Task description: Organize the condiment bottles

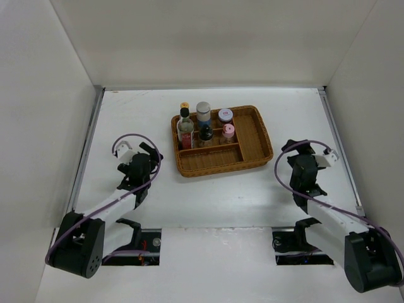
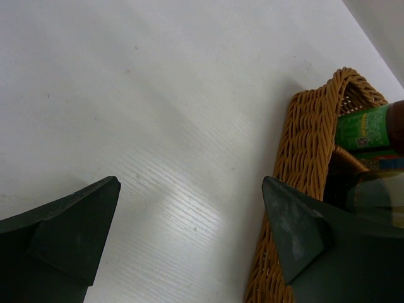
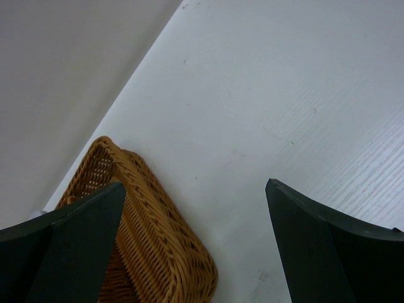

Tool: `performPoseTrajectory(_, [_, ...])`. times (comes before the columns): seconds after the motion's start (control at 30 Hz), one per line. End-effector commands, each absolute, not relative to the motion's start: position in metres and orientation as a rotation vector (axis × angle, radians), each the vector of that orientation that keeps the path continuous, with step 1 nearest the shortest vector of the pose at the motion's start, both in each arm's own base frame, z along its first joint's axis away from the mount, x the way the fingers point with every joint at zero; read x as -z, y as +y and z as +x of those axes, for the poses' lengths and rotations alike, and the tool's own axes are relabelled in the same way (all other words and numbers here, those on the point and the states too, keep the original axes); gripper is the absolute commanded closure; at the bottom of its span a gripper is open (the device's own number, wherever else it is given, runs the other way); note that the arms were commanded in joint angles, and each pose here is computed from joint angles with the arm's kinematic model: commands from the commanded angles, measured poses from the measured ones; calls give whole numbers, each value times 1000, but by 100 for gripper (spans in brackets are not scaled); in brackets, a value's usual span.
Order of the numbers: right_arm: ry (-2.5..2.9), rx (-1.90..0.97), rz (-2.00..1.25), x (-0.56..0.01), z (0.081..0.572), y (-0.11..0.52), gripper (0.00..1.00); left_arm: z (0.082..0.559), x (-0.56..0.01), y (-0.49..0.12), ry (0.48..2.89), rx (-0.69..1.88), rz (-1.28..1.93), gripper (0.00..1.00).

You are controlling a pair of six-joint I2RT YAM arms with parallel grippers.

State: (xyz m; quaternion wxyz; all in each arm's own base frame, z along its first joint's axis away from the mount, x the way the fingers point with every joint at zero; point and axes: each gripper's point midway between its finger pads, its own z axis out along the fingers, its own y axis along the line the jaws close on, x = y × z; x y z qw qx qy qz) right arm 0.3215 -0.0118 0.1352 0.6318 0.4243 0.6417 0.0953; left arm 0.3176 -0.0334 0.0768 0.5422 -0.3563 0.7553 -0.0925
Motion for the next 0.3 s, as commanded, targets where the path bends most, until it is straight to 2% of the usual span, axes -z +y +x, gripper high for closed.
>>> performPoseTrajectory(0.0, [1378, -274, 974, -158, 327, -7, 0, 330, -111, -31, 1694, 253, -856, 0])
performPoseTrajectory(0.27, [1379, -285, 922, -171, 329, 4, 0, 330, -123, -27, 1697, 224, -858, 0])
